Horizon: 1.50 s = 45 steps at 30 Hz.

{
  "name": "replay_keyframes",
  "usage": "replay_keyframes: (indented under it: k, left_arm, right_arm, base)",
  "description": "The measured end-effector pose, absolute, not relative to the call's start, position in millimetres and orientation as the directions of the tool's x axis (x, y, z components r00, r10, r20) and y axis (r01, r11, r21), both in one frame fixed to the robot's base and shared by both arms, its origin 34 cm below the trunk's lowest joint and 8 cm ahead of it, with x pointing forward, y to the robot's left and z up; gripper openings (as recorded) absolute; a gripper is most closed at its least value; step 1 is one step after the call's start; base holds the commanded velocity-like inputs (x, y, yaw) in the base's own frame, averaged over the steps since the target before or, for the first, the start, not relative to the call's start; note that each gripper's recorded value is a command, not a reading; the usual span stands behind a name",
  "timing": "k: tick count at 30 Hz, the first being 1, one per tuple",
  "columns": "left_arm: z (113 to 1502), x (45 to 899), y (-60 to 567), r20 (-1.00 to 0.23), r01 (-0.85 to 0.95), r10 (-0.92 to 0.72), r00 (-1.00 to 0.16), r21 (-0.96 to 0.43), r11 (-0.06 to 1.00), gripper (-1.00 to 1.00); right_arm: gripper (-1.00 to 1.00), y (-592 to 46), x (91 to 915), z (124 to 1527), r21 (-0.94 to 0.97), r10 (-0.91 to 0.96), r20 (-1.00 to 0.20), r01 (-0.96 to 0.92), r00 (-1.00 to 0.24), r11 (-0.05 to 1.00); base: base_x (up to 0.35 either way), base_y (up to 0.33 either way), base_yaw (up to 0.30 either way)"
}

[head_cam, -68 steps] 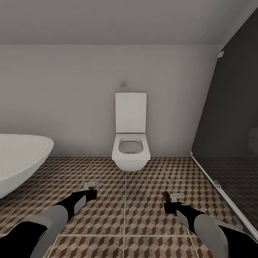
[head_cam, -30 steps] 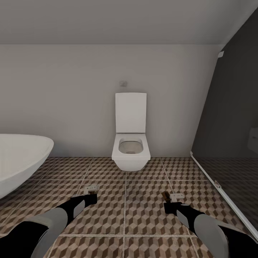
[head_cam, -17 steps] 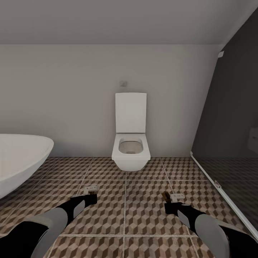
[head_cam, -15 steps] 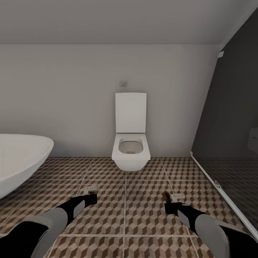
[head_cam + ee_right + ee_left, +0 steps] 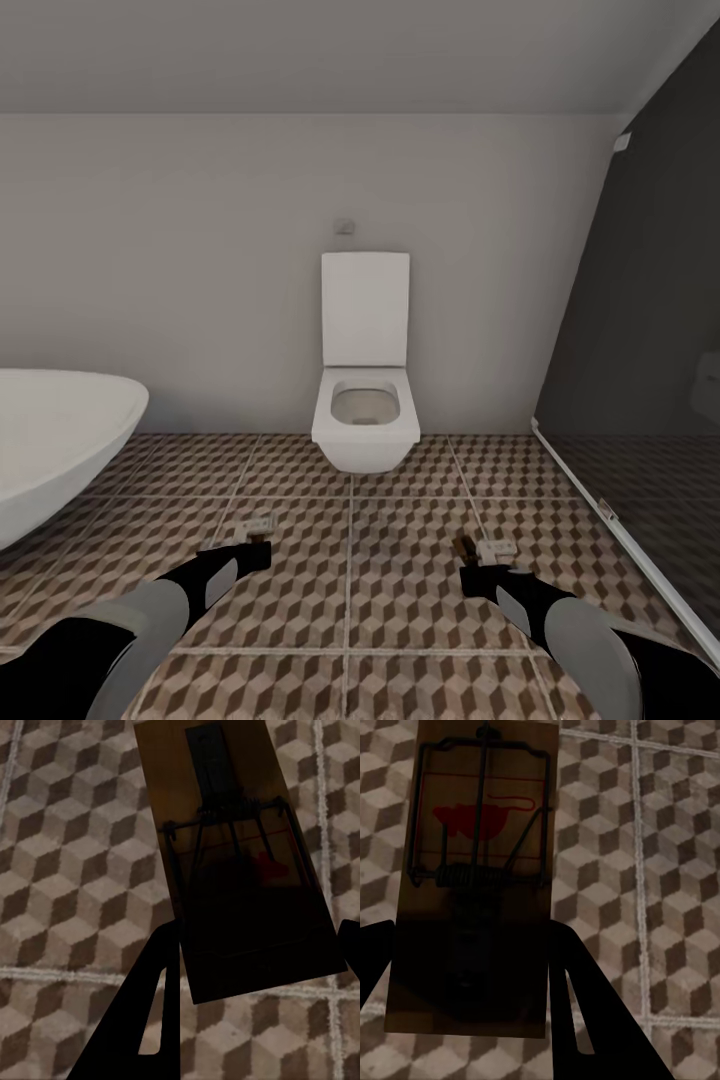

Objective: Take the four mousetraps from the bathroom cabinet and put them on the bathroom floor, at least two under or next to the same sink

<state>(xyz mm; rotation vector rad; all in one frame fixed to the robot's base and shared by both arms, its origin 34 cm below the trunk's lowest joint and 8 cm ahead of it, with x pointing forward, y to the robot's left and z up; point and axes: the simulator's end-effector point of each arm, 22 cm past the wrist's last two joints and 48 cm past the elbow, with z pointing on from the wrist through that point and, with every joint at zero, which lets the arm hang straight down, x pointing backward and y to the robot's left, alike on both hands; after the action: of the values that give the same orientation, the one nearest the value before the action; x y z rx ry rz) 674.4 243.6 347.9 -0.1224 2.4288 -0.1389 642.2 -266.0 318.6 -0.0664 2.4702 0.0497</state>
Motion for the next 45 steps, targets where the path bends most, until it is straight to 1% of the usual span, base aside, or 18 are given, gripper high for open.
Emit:
replay_keyframes:
  k: [45]
  left_arm:
    - [304.7,660.6,242.4,-0.585,-0.058,-0.123,-0.802,-0.128,0.990,-1.00]
  right_arm:
    - [-1.00,-269.0,626.3,277.9,0.020,-0.033,-0.562,-0.053,-0.827,0.998]
  base:
    - [0.000,0.000,0.000]
